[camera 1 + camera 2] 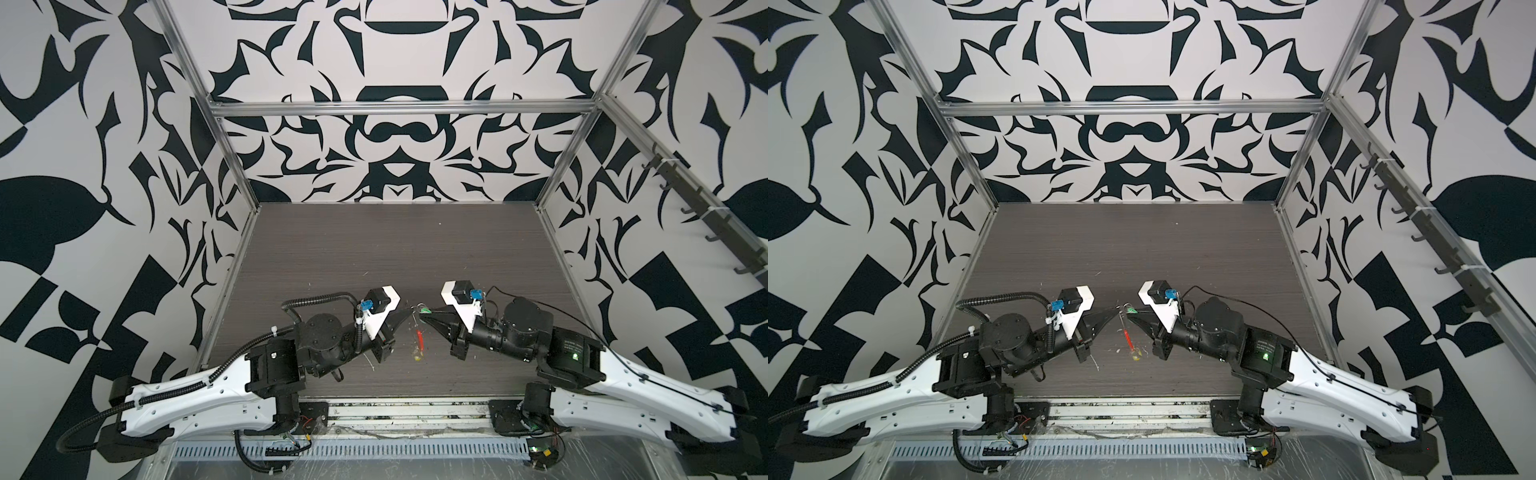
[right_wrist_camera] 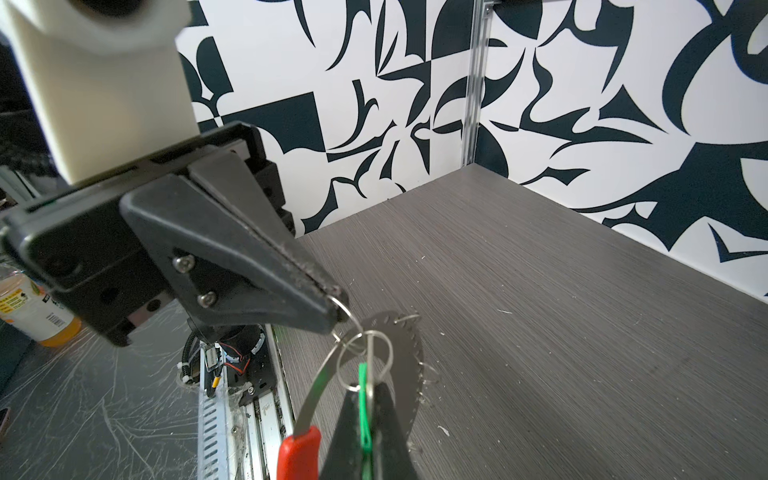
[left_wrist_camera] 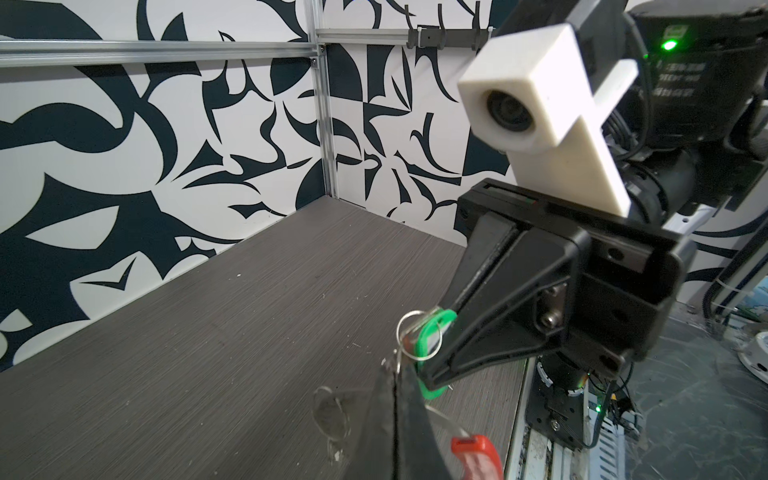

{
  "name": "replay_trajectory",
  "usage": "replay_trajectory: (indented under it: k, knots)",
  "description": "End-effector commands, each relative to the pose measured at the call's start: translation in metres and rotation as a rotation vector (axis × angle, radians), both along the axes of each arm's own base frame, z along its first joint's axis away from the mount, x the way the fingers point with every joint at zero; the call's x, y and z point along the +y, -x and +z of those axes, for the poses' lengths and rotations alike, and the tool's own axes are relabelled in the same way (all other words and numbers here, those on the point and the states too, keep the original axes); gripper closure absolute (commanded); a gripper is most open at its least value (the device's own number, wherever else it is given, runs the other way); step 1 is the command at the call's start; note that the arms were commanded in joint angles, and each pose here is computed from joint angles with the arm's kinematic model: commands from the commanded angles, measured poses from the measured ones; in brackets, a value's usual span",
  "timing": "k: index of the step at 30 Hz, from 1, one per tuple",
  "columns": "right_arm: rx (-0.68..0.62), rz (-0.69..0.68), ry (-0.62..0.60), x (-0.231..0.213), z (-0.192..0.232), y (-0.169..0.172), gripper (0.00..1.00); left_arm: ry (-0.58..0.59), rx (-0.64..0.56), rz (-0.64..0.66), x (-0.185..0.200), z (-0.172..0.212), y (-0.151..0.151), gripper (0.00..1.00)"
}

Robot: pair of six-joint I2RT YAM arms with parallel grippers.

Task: Remove the keys from the keyring

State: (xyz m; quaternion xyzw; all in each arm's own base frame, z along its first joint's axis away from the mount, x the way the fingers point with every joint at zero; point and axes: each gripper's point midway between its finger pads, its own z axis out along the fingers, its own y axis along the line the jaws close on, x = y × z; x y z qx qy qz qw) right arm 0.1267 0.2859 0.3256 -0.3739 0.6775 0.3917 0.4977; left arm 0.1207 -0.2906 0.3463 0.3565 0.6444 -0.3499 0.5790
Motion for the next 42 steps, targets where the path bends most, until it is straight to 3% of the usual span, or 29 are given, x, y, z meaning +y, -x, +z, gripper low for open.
replay_trajectory:
  k: [1,7,21,31,35,38,42]
  knots:
    - [-0.026,-0.006,-0.105,-0.003,0.037,0.001,1.00,0.043,0.005,0.134,0.016,0.009,-0.019,1.00]
    - [0.000,-0.010,-0.096,-0.002,0.023,0.001,1.00,0.126,-0.009,0.181,0.033,0.022,-0.022,1.00]
    - [0.040,0.071,-0.025,0.016,-0.017,0.010,1.00,0.240,-0.034,0.098,0.037,0.044,-0.008,1.00]
    - [0.119,0.225,0.118,0.034,-0.047,0.032,1.00,0.175,-0.058,-0.062,0.018,0.039,0.014,1.00]
    - [0.093,0.193,0.094,0.024,-0.036,0.030,0.85,0.148,-0.058,-0.087,0.019,0.037,0.019,1.00]
    - [0.068,0.182,0.062,0.012,-0.021,0.033,0.67,0.133,-0.059,-0.104,0.019,0.033,0.022,1.00]
    - [0.028,0.170,0.006,-0.004,0.005,0.037,0.57,0.125,-0.063,-0.114,0.020,0.031,0.024,1.00]
